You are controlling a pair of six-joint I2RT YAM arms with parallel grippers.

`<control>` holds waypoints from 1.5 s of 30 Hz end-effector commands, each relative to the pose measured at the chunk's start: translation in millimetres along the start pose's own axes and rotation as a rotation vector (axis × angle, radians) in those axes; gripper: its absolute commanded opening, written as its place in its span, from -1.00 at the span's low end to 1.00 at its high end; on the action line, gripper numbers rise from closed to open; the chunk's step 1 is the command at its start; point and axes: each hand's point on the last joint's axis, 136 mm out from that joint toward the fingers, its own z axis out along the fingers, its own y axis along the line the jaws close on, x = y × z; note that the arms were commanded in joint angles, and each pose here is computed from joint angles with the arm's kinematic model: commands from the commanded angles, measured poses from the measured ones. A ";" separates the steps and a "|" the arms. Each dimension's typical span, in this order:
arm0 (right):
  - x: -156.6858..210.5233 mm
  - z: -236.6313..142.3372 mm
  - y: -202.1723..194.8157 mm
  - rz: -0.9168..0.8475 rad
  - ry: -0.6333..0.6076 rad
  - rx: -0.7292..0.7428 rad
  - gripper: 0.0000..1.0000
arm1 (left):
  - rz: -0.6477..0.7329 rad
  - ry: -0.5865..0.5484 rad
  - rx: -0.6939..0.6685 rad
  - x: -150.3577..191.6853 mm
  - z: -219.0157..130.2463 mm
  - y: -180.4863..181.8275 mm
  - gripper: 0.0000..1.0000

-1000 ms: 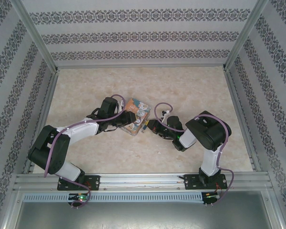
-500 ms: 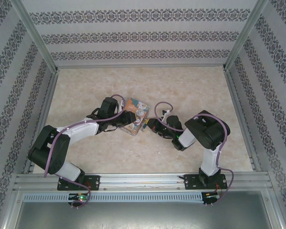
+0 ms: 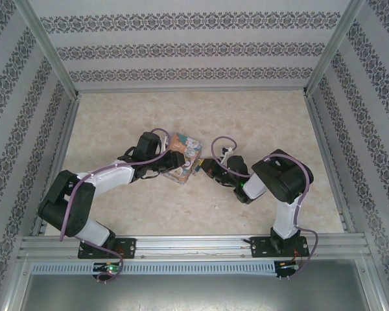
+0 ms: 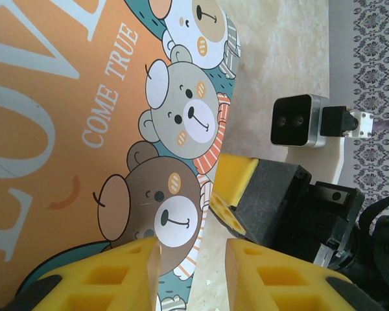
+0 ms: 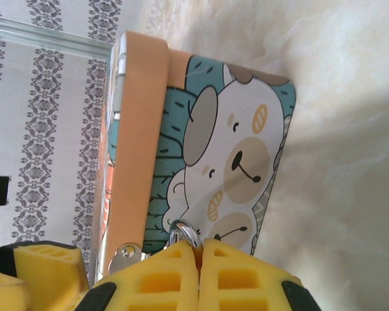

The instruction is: Unlock the padlock with the key

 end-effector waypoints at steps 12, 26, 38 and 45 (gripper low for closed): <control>-34.7 -14.4 9.0 -0.021 -0.098 -0.026 -1.00 | 0.002 0.043 -0.031 14.3 -3.2 2.5 -0.28; -40.0 -32.0 14.2 -0.070 -0.109 0.003 -1.00 | 0.084 -0.060 -0.031 -5.6 -35.3 -15.9 -0.01; -38.9 -51.8 28.2 -0.139 -0.092 0.038 -1.00 | 0.285 -0.176 -0.180 -16.4 -92.5 -7.4 0.28; -36.0 -66.1 34.4 -0.224 -0.061 0.114 -1.00 | 0.425 -0.251 -0.296 -16.3 -131.9 1.4 0.70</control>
